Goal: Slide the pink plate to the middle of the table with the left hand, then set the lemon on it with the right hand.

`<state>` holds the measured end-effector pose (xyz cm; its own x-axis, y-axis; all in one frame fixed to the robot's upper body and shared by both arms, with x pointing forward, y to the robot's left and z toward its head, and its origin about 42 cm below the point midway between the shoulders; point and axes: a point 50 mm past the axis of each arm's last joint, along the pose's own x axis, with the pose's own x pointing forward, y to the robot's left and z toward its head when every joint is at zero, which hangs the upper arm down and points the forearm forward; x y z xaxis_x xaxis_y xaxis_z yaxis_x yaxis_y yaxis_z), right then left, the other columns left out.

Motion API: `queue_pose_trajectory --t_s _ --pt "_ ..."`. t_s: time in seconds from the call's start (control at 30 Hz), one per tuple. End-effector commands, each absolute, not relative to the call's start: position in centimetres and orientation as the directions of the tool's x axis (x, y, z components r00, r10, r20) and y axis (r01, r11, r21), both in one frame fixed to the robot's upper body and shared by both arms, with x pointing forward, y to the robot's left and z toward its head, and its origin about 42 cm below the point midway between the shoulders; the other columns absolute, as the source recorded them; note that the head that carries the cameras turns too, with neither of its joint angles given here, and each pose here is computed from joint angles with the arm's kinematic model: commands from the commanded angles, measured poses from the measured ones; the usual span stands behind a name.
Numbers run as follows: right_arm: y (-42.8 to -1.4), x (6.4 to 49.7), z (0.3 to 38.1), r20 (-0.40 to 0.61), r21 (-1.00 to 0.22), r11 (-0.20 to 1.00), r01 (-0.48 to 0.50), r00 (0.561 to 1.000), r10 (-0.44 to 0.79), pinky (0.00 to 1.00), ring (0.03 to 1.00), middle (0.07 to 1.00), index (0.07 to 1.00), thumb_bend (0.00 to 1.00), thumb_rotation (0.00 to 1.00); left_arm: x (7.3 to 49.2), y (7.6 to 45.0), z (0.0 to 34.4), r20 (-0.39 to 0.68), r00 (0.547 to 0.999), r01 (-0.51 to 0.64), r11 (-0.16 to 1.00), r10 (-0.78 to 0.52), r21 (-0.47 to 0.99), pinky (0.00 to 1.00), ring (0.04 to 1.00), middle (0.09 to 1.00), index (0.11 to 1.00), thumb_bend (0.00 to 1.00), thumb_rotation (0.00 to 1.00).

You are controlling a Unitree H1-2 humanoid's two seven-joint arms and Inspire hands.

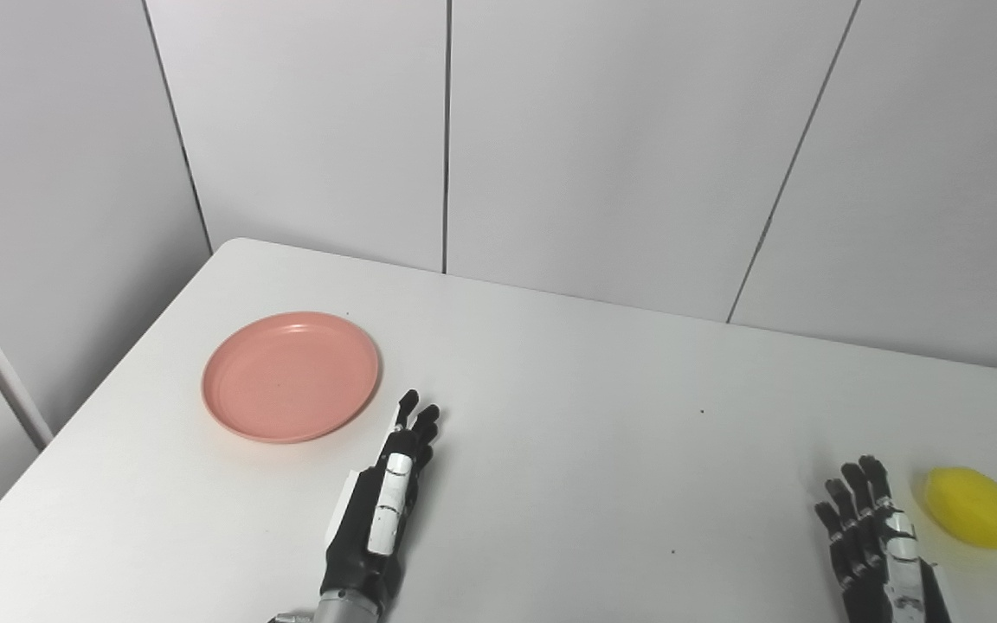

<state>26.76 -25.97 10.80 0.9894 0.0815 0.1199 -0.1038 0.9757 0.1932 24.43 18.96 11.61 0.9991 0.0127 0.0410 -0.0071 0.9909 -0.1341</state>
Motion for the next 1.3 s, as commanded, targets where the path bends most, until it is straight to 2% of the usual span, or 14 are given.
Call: queue_pose_trajectory --t_s 0.0,0.23,0.43,0.7,0.9,1.03,1.17,1.27 --pt "-26.5 24.7 7.1 0.004 0.212 0.975 -0.068 0.998 0.069 1.0 1.0 1.0 1.0 0.68 0.91 22.4 18.2 10.1 -0.035 0.998 -0.054 0.983 0.049 -0.176 1.0 0.978 0.962 0.987 0.62 1.0" --pt "-26.1 24.7 7.0 0.001 0.202 0.977 -0.072 0.997 0.073 1.0 1.0 1.0 1.0 0.65 0.94 22.3 18.7 10.2 -0.039 0.998 -0.052 0.978 0.045 -0.202 1.0 0.968 0.96 0.987 0.64 1.0" --pt "-26.2 24.8 6.9 -0.003 0.204 0.976 -0.077 0.997 0.08 1.0 1.0 1.0 1.0 0.64 0.93 22.1 19.1 13.0 0.001 1.0 -0.011 0.964 0.012 -0.265 1.0 0.964 0.957 0.971 0.7 0.97" --pt "-26.7 25.0 6.3 -0.013 0.204 0.976 -0.078 0.996 0.083 1.0 1.0 1.0 1.0 0.64 0.93 24.9 20.7 15.8 0.085 0.996 0.028 0.97 -0.008 -0.24 0.95 0.919 0.923 0.888 0.8 0.92" --pt "-26.9 25.1 6.3 -0.021 0.203 0.976 -0.073 0.997 0.079 1.0 1.0 1.0 1.0 0.66 0.93 27.3 22.0 18.5 0.166 0.986 0.017 0.982 0.015 -0.188 0.94 0.922 0.932 0.89 0.82 0.95" --pt "-26.9 25.2 6.3 -0.015 0.208 0.975 -0.082 0.996 0.087 1.0 1.0 1.0 1.0 0.66 0.93 29.0 23.8 21.8 0.242 0.97 0.004 0.987 0.036 -0.162 0.88 0.902 0.907 0.845 0.86 0.95" --pt "-26.8 25.1 6.4 -0.013 0.213 0.974 -0.079 0.996 0.083 1.0 1.0 1.0 1.0 0.65 0.92 30.6 26.9 23.1 0.287 0.956 -0.021 0.993 0.055 -0.12 0.83 0.867 0.881 0.838 0.88 0.98" --pt "-26.7 25.1 6.4 -0.01 0.213 0.974 -0.077 0.997 0.081 1.0 1.0 1.0 1.0 0.65 0.92 32.0 29.9 24.0 0.319 0.946 -0.024 0.996 0.052 -0.09 0.84 0.858 0.875 0.812 0.89 0.98"
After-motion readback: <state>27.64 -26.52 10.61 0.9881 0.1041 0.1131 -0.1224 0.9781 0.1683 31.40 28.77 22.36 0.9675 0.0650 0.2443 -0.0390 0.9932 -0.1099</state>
